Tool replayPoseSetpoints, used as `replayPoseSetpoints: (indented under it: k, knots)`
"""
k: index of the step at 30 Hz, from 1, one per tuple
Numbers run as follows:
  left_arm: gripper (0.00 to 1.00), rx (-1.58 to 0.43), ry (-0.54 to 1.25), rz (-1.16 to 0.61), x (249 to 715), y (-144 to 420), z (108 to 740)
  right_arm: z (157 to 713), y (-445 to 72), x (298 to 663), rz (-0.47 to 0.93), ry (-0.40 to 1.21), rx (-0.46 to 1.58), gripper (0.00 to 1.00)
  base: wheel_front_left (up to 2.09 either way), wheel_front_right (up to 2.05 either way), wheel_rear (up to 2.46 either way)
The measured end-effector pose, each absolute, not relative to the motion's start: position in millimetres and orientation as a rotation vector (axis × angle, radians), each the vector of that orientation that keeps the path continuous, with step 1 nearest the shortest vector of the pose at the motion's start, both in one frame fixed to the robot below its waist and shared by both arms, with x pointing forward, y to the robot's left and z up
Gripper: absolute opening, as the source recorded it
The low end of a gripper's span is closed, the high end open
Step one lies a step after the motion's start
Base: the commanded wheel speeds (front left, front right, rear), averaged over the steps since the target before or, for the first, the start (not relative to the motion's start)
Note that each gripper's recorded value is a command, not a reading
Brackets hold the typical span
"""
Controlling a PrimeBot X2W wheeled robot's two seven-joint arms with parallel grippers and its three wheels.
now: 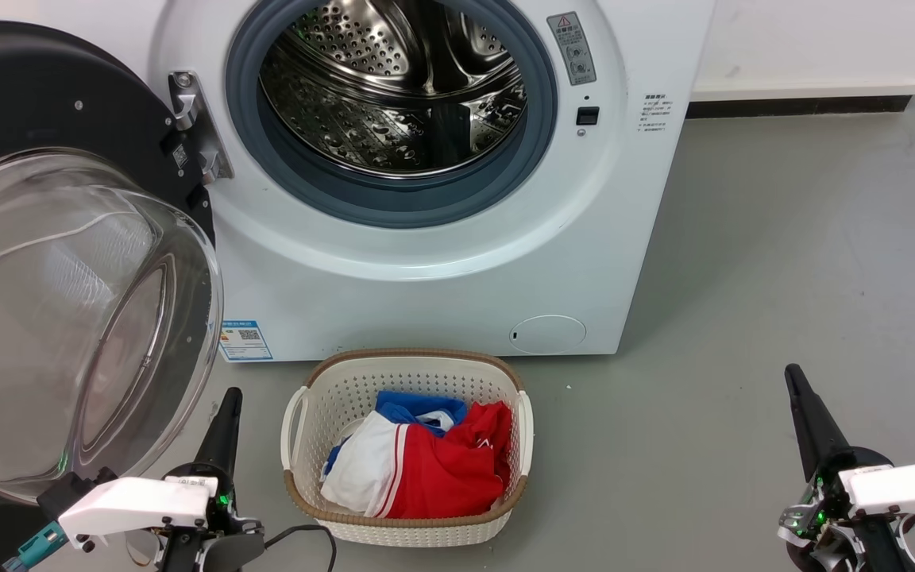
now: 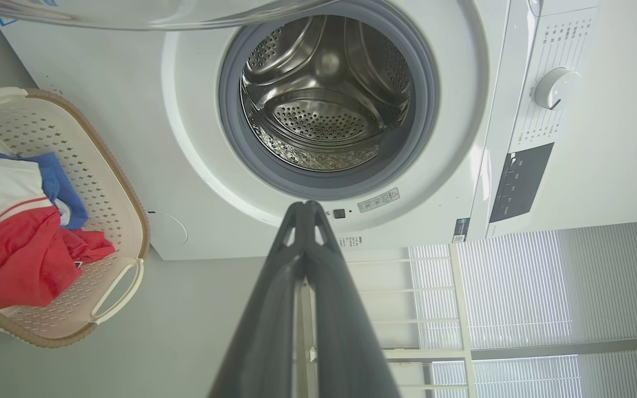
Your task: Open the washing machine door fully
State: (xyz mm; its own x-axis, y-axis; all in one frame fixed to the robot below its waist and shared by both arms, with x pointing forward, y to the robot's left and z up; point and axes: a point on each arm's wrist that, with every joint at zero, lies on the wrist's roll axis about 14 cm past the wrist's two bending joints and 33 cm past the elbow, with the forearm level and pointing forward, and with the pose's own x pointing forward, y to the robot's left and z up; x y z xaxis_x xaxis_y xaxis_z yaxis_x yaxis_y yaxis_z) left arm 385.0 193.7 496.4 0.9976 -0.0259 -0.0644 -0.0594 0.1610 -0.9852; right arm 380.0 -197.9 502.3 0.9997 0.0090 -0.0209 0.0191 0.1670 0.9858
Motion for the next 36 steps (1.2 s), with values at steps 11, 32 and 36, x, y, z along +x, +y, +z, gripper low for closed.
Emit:
replayPoseSetpoints:
  k: [11, 32, 36]
  knots:
    - [0.00, -1.490, 0.041, 0.017, 386.3, 197.1, 500.2, 503.0, -199.3, 383.4, -0.009, 0.016, 1.485, 0.00, 0.00, 0.00, 0.00]
    - [0.00, -1.577, 0.003, 0.009, 387.6, 200.7, 504.5, 503.8, -200.9, 387.1, -0.011, 0.007, 1.573, 0.00, 0.00, 0.00, 0.00]
    - [0.00, -1.578, 0.005, 0.008, 387.6, 200.4, 504.5, 503.7, -200.9, 387.1, -0.012, 0.006, 1.574, 0.00, 0.00, 0.00, 0.00]
